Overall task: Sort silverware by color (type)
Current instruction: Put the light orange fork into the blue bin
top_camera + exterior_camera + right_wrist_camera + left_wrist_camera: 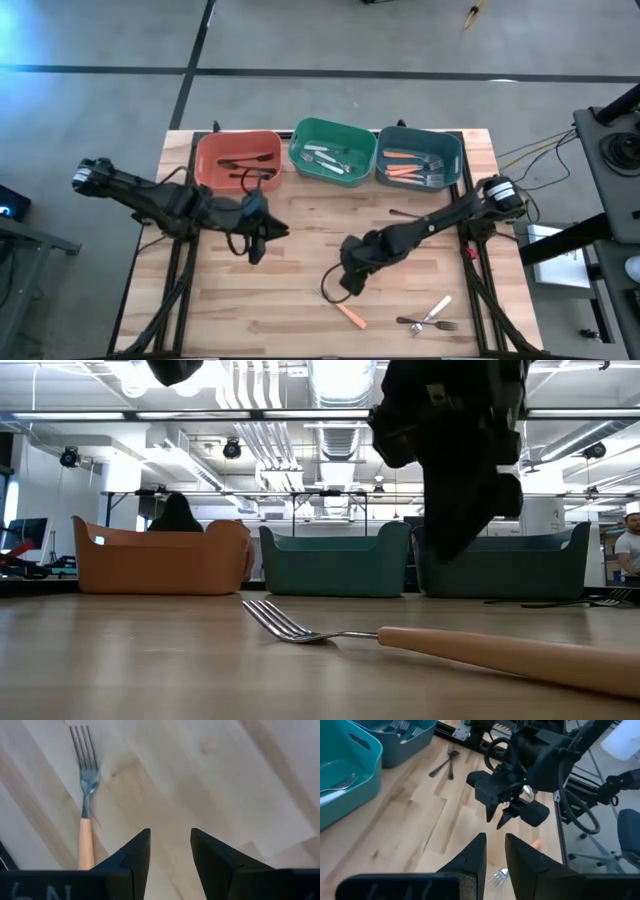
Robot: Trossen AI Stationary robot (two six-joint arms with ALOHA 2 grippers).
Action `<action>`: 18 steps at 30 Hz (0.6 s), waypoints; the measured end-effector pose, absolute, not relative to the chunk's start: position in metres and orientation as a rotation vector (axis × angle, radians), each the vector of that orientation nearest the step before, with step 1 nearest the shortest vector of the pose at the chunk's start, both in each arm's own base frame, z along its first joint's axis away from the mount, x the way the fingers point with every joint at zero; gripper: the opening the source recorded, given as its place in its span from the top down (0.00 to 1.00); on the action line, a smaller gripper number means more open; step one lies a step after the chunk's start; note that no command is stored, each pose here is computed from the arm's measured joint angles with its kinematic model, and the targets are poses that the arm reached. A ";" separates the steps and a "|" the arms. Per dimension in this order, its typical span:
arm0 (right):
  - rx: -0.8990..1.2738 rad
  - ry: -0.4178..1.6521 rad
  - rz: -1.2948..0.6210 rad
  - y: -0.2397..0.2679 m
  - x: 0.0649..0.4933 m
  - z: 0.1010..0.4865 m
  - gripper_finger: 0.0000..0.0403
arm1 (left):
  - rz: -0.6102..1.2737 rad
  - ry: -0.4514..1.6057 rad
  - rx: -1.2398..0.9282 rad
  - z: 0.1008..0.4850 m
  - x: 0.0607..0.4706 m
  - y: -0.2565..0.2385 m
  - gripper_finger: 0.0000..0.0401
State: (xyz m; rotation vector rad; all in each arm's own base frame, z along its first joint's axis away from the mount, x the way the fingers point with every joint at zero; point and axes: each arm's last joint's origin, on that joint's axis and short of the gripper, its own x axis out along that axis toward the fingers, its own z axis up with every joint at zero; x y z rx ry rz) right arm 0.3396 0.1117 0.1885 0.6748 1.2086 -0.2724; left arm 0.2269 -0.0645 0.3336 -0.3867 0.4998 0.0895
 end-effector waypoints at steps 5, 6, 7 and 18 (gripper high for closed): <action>0.733 1.190 -0.295 0.129 0.350 0.185 0.67 | 0.081 0.503 -0.379 0.334 0.226 -0.067 0.87; 0.740 1.188 -0.294 0.133 0.354 0.185 0.67 | 0.079 0.504 -0.373 0.334 0.226 -0.067 0.87; 0.748 1.186 -0.294 0.137 0.358 0.185 0.67 | 0.076 0.502 -0.370 0.335 0.226 -0.067 0.87; 0.705 1.281 -0.345 0.172 0.407 0.182 0.67 | -0.099 0.485 -0.246 0.362 0.220 -0.076 0.87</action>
